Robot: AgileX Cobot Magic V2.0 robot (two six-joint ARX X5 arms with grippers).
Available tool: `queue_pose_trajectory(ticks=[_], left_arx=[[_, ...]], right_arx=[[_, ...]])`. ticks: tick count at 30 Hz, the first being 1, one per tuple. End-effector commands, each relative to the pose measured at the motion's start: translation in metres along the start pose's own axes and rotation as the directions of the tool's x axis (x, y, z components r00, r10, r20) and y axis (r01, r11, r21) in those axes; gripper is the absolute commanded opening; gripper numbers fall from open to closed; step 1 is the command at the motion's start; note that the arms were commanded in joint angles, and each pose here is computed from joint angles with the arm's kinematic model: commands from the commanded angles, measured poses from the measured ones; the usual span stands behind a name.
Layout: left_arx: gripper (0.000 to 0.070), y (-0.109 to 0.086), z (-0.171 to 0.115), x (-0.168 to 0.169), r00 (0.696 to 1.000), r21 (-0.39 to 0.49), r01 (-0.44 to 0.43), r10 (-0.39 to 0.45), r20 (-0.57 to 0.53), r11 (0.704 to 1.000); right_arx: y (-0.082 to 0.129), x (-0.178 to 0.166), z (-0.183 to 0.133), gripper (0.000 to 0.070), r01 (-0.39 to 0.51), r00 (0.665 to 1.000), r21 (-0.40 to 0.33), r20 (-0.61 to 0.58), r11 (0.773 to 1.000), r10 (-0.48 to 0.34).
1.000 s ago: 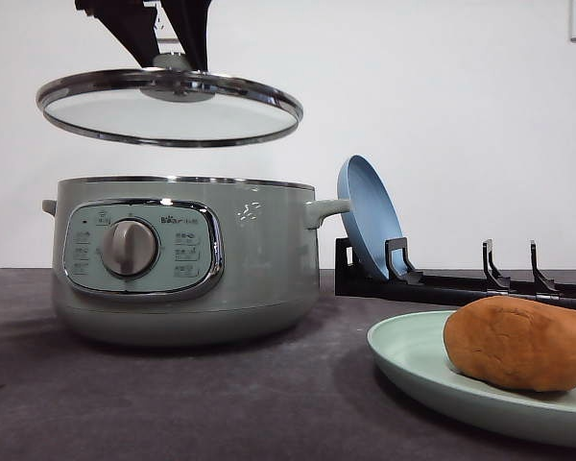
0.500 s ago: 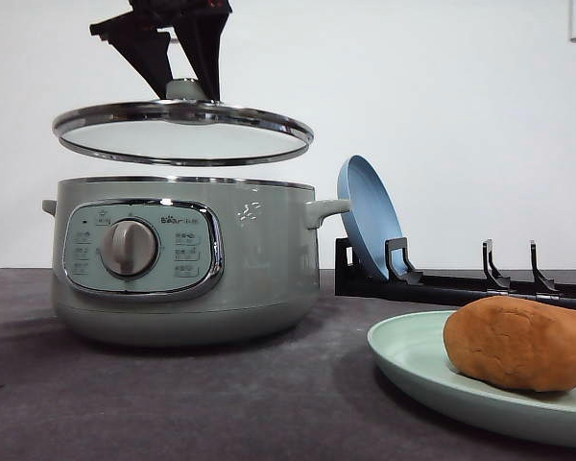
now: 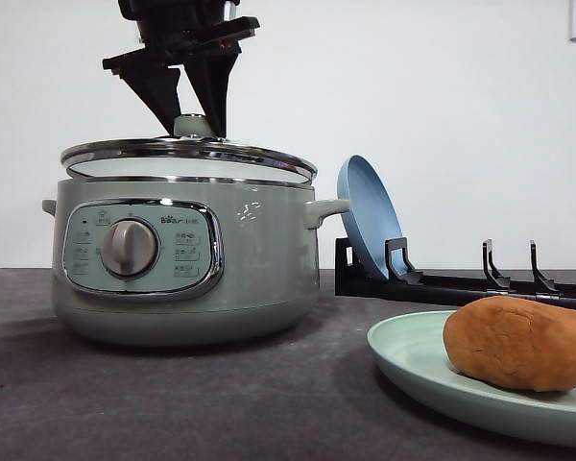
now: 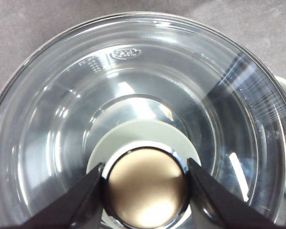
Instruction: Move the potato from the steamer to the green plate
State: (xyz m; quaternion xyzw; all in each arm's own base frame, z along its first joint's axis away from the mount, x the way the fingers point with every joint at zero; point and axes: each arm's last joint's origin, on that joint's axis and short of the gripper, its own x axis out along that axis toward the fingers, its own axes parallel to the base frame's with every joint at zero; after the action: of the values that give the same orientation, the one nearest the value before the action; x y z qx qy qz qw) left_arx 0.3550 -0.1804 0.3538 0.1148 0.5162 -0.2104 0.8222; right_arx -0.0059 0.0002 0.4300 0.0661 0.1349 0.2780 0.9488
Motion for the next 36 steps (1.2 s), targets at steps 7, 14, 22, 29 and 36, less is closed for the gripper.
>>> queue_pose_trajectory(ticks=[7,14,22,29,36], left_arx=[[0.0010,-0.002,0.008,0.015,1.000,0.011,-0.007,0.007,0.000,1.000],[0.0010,-0.001,0.009,0.026,1.000,0.014,-0.007,0.007,-0.024,1.000],[0.0017,-0.001,0.005,0.026,0.998,0.008,-0.005,0.005,-0.061,1.000],[0.0031,-0.003,0.005,0.026,0.998,-0.020,0.030,-0.031,-0.063,0.999],[0.0467,-0.002,0.007,0.024,0.999,-0.020,0.030,-0.031,-0.032,0.999]], right_arx=[[0.000,-0.003,0.004,0.0548,0.016,1.000,-0.019,0.025,1.000,-0.015],[0.000,-0.003,0.004,0.0548,0.022,0.999,-0.018,0.026,1.000,-0.021],[0.000,-0.003,0.004,0.0548,0.038,0.999,-0.017,0.029,0.999,-0.038],[-0.001,-0.003,0.004,0.0548,0.043,0.999,-0.012,0.030,0.999,-0.043],[0.000,-0.003,0.004,0.0548,0.043,0.999,-0.010,0.030,0.999,-0.042]])
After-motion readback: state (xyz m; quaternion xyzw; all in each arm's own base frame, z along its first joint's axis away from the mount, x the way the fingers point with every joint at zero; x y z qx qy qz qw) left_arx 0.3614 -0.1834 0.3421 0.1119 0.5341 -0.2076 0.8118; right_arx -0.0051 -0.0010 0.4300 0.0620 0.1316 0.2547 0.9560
